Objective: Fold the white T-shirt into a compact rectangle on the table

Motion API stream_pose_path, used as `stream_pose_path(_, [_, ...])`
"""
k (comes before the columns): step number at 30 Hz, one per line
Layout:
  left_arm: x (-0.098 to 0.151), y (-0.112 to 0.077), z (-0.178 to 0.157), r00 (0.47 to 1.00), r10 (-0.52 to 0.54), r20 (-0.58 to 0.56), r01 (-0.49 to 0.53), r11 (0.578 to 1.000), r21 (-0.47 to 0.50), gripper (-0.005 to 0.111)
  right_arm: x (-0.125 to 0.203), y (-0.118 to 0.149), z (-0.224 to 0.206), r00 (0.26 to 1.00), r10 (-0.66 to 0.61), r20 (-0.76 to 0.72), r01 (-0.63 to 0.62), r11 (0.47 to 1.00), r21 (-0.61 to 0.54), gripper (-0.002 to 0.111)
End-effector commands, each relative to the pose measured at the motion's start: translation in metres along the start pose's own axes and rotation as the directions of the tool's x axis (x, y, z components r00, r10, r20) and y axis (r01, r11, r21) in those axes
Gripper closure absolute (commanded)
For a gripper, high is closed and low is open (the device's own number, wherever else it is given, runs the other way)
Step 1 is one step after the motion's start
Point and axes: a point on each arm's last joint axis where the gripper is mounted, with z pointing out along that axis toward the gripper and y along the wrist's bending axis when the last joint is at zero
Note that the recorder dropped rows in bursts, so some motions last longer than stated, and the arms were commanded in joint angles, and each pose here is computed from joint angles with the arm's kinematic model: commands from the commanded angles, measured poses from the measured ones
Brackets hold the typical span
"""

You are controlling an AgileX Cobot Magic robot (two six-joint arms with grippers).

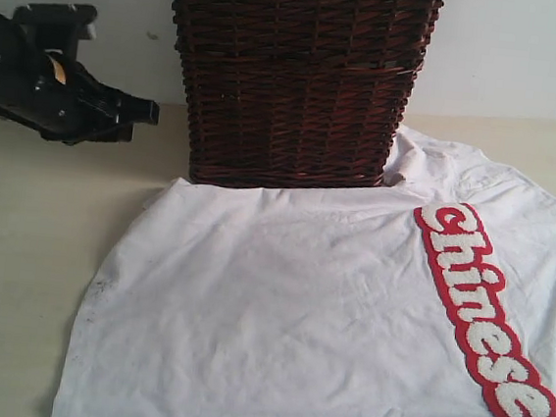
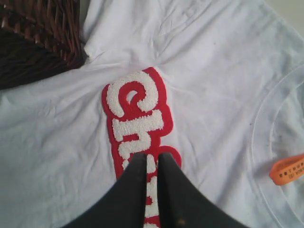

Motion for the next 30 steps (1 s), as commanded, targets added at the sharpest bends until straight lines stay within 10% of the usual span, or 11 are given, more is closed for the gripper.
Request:
stream_pose_path(1, [0.004,-0.005,0.038,0.99,-0.003,-0.144,0.012,0.998,0.061,0.08,-0.002,0.002,-0.003,1.0,-0.018,0.017,0.018,1.0,-0.007,0.097])
stream_pose_path(6, [0.003,0.0,0.061,0.975,-0.039,-0.217,0.092,0.967,0.236,0.075,-0.001,0.002,-0.003,1.0,-0.02,0.013,0.02,1.0,-0.008,0.097])
stream_pose_path(12, [0.015,0.021,0.086,0.961,-0.065,-0.268,0.126,0.968,0.216,0.054,-0.001,0.002,-0.003,1.0,-0.028,0.008,0.028,1.0,-0.011,0.097])
stream_pose_path(22, [0.027,0.017,0.105,0.952,-0.049,-0.302,0.132,0.956,0.261,0.058,-0.001,0.002,-0.003,1.0,-0.028,0.005,0.028,1.0,-0.012,0.097])
stream_pose_path(28, [0.029,0.018,0.105,0.945,-0.022,-0.325,0.115,0.957,0.268,0.107,-0.001,0.002,-0.003,0.999,-0.033,0.007,0.033,0.999,-0.011,0.097])
stream_pose_path(30, [0.029,0.019,0.104,0.946,0.013,-0.325,0.078,0.961,0.266,0.107,-0.001,0.002,-0.003,0.999,-0.033,0.007,0.033,0.999,-0.011,0.097])
